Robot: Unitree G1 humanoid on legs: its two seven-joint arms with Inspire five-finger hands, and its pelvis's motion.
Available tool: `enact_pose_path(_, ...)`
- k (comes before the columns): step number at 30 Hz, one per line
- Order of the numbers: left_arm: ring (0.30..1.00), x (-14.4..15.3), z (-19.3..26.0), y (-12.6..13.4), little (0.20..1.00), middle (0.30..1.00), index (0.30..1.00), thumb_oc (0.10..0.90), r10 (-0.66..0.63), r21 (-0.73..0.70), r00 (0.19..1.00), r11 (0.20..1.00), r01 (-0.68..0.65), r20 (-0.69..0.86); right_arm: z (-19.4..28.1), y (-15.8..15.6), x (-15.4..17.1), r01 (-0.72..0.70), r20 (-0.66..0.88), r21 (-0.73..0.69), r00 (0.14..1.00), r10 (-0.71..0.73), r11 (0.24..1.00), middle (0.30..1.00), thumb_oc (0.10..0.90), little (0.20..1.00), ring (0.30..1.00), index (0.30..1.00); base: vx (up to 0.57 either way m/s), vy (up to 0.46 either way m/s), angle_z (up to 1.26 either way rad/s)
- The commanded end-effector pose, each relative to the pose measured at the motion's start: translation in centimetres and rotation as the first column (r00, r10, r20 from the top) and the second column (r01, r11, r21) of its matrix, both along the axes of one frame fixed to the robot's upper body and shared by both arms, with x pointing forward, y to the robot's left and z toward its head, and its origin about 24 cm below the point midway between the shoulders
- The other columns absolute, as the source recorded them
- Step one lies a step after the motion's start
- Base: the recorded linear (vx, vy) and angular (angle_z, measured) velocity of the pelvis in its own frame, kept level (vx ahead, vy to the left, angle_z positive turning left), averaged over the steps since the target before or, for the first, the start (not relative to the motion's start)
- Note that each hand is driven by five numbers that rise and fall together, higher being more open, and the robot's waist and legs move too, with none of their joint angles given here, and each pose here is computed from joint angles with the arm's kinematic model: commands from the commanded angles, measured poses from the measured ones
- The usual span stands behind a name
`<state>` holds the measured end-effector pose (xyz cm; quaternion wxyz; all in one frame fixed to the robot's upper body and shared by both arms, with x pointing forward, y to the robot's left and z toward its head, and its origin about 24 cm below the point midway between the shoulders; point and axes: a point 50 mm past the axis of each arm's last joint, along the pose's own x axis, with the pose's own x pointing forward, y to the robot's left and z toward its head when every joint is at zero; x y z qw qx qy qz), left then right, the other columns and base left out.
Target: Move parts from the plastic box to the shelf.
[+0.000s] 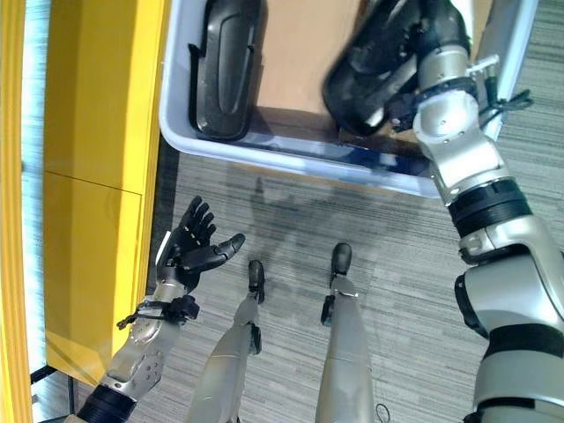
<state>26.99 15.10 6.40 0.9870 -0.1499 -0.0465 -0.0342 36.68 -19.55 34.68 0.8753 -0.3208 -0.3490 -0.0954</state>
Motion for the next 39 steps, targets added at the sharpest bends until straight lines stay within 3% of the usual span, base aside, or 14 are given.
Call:
enact_pose_path(1, 1.000, -0.8, 3.0, 1.4, 1.000, 1.000, 1.000, 0.900, 0.056, -0.014, 0.986, 0.998, -0.054, 0.158, 4.8, 0.7, -3.3, 0.005, 0.296, -0.062, 0.955, 0.014, 0.998, 1.000, 0.900, 1.000, 1.000, 1.000, -0.01, 0.012, -0.07)
enact_pose_path(9, 1.000, -1.3, 2.7, 2.6, 1.000, 1.000, 1.000, 0.900, 0.118, -0.005, 0.982, 0.993, -0.118, 0.145, 1.9, 1.2, -5.0, -0.018, 0.351, -0.075, 0.936, 0.043, 0.997, 1.000, 0.900, 1.000, 1.000, 1.000, 0.00, 0.014, -0.07)
enact_pose_path(18, 1.000, -1.7, 2.6, 2.5, 1.000, 1.000, 1.000, 0.900, 0.133, -0.009, 0.980, 0.991, -0.133, 0.147, -1.5, 0.5, -5.2, 0.091, 0.350, -0.083, 0.935, -0.057, 0.992, 1.000, 0.900, 1.000, 1.000, 1.000, 0.00, 0.011, -0.07)
enact_pose_path(39, 1.000, -1.7, 2.5, 2.1, 1.000, 1.000, 1.000, 0.900, 0.151, -0.002, 0.977, 0.988, -0.152, 0.148, -3.8, 4.3, -6.0, 0.046, 0.380, -0.135, 0.925, 0.009, 0.990, 1.000, 0.900, 1.000, 1.000, 1.000, 0.00, 0.000, 0.00)
